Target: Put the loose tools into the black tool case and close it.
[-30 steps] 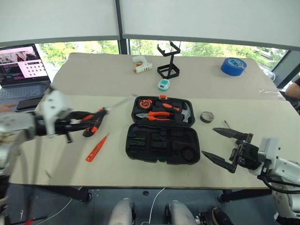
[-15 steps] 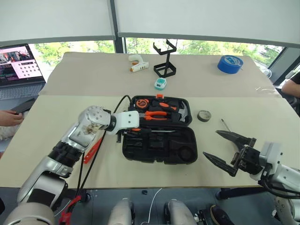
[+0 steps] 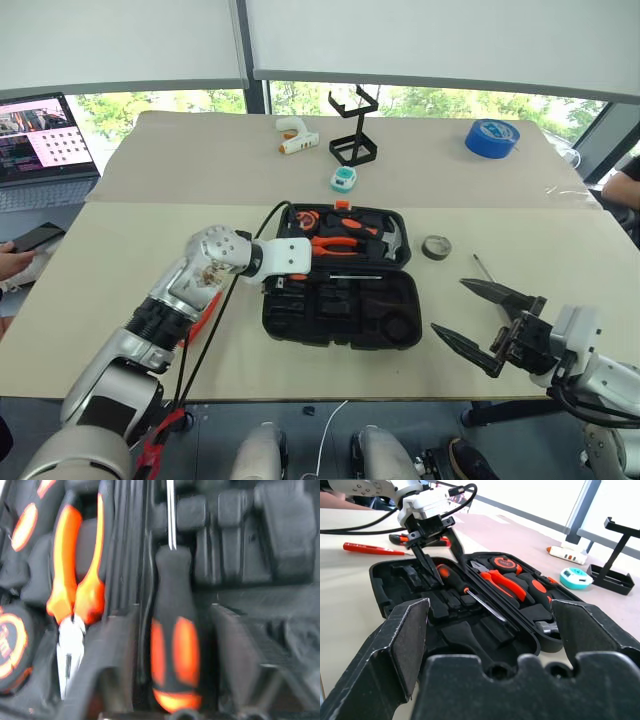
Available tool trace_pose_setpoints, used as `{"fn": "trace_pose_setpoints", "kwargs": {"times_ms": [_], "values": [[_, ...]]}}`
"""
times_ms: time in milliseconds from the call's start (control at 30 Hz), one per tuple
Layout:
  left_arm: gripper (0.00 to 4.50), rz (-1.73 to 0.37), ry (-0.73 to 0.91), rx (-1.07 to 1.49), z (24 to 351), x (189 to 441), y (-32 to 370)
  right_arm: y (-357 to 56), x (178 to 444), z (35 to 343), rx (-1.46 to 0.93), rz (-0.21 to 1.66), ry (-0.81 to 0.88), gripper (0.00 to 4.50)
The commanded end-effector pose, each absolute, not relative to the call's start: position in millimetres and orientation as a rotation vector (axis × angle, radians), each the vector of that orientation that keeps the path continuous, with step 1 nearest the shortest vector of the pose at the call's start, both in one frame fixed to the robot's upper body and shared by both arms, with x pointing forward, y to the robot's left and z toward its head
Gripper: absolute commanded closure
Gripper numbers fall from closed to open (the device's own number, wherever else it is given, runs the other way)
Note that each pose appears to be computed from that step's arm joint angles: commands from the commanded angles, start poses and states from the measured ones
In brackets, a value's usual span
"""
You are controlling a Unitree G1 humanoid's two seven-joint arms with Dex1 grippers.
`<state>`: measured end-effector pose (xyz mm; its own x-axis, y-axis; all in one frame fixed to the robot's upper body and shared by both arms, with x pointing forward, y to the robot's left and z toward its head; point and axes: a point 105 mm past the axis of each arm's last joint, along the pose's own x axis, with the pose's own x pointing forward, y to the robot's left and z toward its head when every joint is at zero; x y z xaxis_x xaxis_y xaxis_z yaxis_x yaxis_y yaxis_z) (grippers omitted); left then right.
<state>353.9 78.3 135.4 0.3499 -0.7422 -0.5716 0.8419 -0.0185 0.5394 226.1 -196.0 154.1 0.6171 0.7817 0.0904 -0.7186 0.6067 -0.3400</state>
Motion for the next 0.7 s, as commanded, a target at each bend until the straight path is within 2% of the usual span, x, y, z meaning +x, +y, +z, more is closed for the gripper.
{"fn": "trace_pose_setpoints", "kwargs": {"times_ms": [33, 100, 200, 367, 467, 700], "values": [[0.61, -1.233, -0.021, 0.878, 166, 352, 78, -193, 224, 163, -0.305, 0.878, -0.270, 0.00], [0.61, -1.244, -0.054, 0.829, 172, 347, 81, -194, 224, 163, -0.304, 0.873, -0.269, 0.00], [1.39, -1.216, -0.048, 0.729, 172, 341, 89, -194, 224, 164, -0.306, 0.863, -0.267, 0.00], [3.42, -1.136, 0.006, 0.526, 160, 342, 84, -194, 225, 166, -0.307, 0.847, -0.271, 0.00], [4.48, -1.114, 0.054, 0.477, 146, 343, 76, -194, 225, 165, -0.308, 0.848, -0.267, 0.00], [4.48, -1.100, 0.167, 0.470, 120, 341, 60, -193, 224, 165, -0.316, 0.856, -0.262, 0.00]]}}
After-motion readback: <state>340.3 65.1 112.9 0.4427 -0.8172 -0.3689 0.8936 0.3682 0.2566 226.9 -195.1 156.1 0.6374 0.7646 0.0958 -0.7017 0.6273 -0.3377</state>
